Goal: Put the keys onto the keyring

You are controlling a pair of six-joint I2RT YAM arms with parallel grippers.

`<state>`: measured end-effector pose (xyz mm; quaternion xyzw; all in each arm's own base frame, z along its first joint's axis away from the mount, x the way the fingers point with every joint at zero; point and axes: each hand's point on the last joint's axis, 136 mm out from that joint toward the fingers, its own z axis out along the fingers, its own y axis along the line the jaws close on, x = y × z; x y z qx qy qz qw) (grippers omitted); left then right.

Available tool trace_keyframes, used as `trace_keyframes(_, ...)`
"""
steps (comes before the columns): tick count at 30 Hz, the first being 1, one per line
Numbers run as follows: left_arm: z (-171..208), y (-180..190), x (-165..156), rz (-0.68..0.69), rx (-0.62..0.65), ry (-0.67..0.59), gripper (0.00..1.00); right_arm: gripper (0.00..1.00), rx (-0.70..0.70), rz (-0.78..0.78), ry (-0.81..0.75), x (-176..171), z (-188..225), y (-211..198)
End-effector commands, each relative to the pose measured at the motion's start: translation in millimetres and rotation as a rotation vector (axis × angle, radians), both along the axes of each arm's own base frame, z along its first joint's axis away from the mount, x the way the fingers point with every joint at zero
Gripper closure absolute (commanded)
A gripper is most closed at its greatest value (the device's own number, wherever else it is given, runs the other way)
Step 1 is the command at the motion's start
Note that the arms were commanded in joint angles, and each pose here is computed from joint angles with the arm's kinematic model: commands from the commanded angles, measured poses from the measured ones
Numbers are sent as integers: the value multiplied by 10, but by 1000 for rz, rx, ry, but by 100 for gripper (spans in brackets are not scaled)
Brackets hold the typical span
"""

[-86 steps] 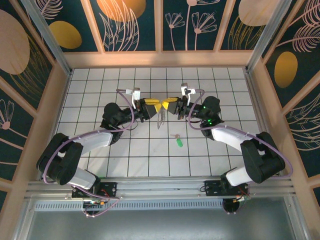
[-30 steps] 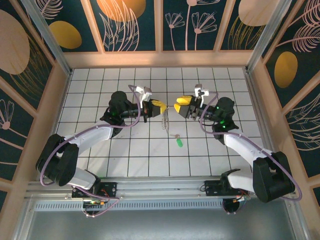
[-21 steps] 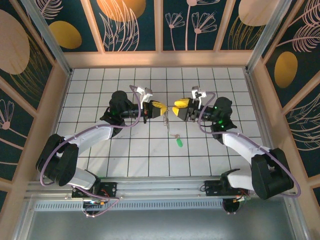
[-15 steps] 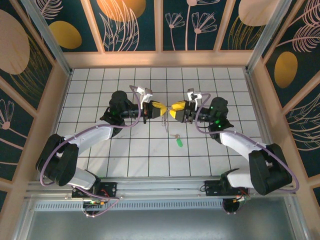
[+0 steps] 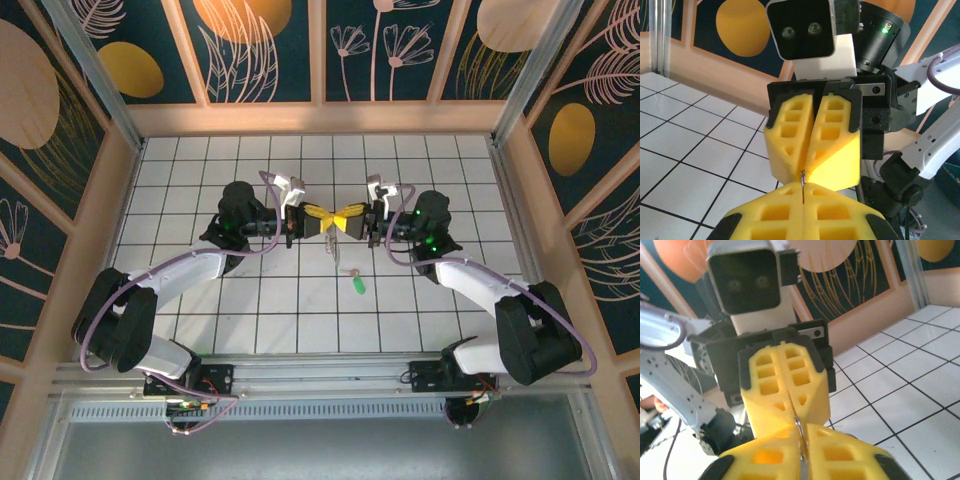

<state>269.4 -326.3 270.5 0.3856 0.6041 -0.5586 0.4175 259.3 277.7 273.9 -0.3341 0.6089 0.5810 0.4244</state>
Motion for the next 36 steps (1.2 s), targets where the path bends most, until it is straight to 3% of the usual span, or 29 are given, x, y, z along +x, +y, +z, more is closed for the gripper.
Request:
trace_keyframes(1, 309, -4, -105, -38, -51, -85, 100, 100, 15, 29, -54, -24, 116, 36)
trace_keyframes(5, 316, 30, -53, 20, -60, -68, 100, 100, 16, 4, -59, -2, 119, 11)
trace_keyframes(6, 328, 56, -26, 51, -68, -69, 96, 100, 18, -9, -61, 11, 123, -5)
trace_keyframes(9, 390, 133, 19, 132, -99, -72, 65, 100, 29, -34, -60, 27, 134, -46)
trace_keyframes(12, 437, 229, 86, 225, -125, -63, 49, 100, 40, -54, -67, 28, 157, -74)
trace_keyframes(16, 478, 331, 145, 309, -156, -33, 46, 100, 59, -77, -83, 30, 220, -103)
trace_keyframes(22, 404, 377, 142, 327, -200, 34, 46, 100, 106, -108, -114, 23, 320, -146)
trace_keyframes(36, 473, 293, 61, 209, -317, 98, 52, 100, 184, -144, -143, 10, 541, -190)
